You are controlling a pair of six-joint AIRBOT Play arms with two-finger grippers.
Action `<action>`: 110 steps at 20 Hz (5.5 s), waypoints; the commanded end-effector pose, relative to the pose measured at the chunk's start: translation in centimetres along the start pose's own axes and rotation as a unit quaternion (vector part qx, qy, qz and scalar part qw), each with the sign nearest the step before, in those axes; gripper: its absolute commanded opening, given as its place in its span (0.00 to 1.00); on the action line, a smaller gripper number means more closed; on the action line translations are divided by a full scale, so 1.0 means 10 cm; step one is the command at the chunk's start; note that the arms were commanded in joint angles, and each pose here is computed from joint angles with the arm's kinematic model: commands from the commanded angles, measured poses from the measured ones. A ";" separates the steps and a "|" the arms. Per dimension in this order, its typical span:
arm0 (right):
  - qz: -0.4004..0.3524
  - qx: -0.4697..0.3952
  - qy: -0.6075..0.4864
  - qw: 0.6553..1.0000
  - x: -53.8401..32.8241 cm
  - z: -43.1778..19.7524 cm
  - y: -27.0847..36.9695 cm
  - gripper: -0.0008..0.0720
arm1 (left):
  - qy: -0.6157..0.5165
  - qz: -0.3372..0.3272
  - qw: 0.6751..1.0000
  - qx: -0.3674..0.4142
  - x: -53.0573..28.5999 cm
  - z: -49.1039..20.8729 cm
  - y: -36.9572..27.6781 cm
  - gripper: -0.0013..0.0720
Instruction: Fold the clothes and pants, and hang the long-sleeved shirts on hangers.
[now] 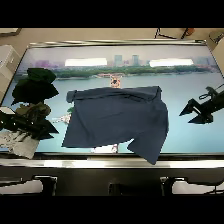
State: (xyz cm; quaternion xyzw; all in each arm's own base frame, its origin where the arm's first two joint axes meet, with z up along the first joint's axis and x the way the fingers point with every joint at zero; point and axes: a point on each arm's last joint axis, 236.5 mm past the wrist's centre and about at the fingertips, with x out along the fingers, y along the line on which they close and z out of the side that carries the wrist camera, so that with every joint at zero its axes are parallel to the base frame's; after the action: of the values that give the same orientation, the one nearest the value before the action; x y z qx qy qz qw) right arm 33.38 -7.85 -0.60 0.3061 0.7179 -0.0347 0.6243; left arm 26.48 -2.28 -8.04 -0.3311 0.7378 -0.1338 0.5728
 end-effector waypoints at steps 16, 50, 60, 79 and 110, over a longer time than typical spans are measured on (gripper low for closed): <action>0.007 0.010 0.036 0.999 0.23 -0.24 -0.07 0.83 | 0.048 -0.016 0.998 0.034 0.61 -0.36 -0.15 0.23; 0.057 -0.336 -0.729 0.594 -4.75 -1.88 2.24 0.07 | -0.755 0.015 0.491 0.435 -4.81 -2.22 -3.98 0.05; 0.067 -0.292 -0.773 0.560 -4.96 -2.67 2.02 0.07 | -0.759 0.001 0.486 0.433 -4.75 -2.55 -3.98 0.04; 0.072 -0.128 -0.302 0.942 0.56 1.60 1.91 0.07 | -0.312 -0.002 0.944 0.104 -0.56 2.22 -1.32 0.05; -0.124 -0.049 0.097 0.986 0.85 0.00 0.47 0.07 | 0.051 0.068 0.991 0.101 -0.11 0.97 -0.60 0.05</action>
State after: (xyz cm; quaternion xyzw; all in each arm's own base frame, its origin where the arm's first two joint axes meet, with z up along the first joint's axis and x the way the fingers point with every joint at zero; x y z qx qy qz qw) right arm 36.30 -0.17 -6.25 0.1936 0.7996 -0.0326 0.5676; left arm 38.72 -4.57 -6.11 -0.2200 0.7545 -0.1886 0.5889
